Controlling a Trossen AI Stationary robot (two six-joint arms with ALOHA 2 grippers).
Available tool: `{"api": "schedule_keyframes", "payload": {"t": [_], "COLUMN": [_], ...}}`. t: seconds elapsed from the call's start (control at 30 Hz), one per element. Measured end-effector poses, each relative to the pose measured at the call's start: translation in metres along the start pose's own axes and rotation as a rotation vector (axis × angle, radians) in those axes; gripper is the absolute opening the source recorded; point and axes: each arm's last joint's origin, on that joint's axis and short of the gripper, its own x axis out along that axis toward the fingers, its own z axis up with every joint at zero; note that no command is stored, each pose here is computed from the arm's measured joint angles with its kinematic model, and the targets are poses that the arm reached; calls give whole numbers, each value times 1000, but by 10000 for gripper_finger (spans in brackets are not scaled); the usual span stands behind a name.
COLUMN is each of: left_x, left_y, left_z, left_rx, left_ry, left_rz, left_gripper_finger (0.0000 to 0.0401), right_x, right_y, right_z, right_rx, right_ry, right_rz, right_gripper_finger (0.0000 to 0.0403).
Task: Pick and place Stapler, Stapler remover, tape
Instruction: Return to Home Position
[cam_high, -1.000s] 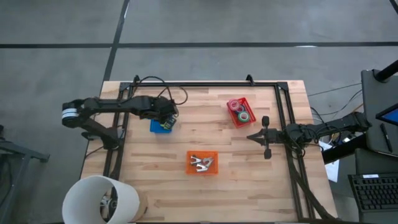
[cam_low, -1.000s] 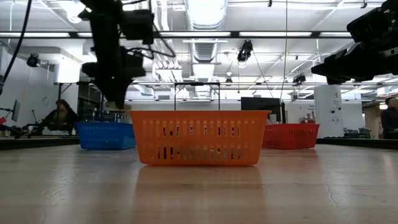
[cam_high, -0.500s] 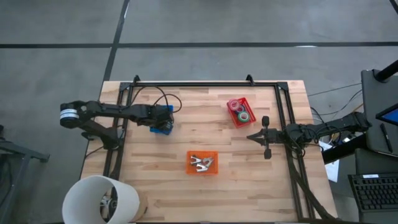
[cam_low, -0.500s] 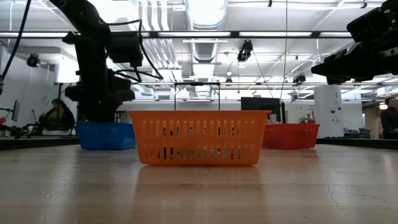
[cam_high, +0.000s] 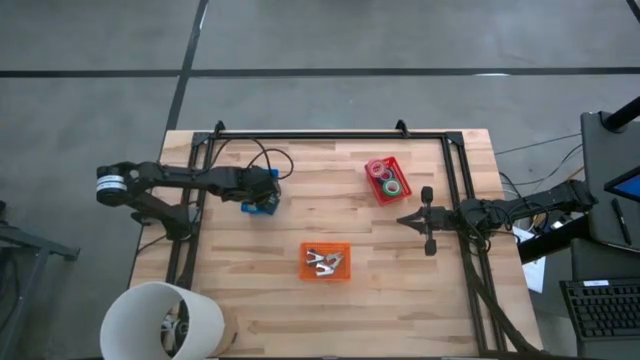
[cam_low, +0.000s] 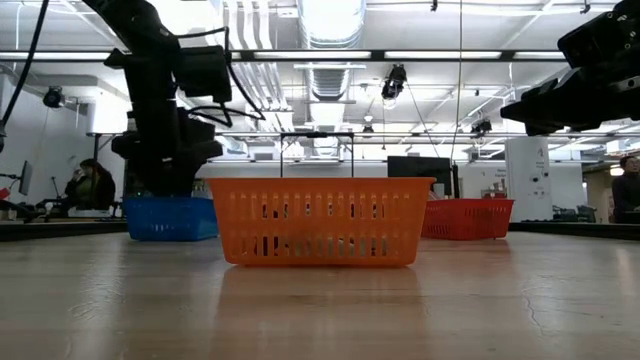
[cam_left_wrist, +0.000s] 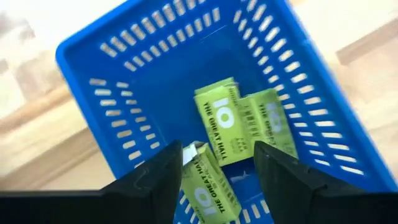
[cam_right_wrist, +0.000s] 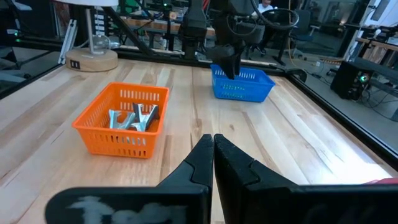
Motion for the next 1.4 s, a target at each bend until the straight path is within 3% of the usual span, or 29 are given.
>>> {"api": "schedule_keyframes", "payload": {"t": [0.17,0.33,0.57,0.7,0.9,1.03,1.17,1.4], "left_x": [-7,-13,-21,-22,-23,-25,-31,-40], "left_y": [-4,-15,-45,-53,-51,-43,-26,12], "left_z": [7,18,19,13,6,-4,-19,-41], "left_rx": [36,67,178,247,319,393,463,464], "left_ry": [-16,-116,-323,-390,-485,-574,-652,-800], "left_rz": [-29,-117,-364,-421,-471,-608,-723,-743], "left_gripper_finger": [198,172,68,9,13,4,11,16], "right_x": [0,0,0,0,0,0,0,0], "right_y": [0,0,0,0,0,0,0,0], "right_z": [0,0,0,0,0,0,0,0], "right_rx": [0,1,1,1,0,1,1,-1], "right_ry": [0,1,0,0,0,0,1,1], "right_rz": [0,0,0,0,0,0,0,0], "right_gripper_finger": [8,8,8,8,8,8,8,8]}}
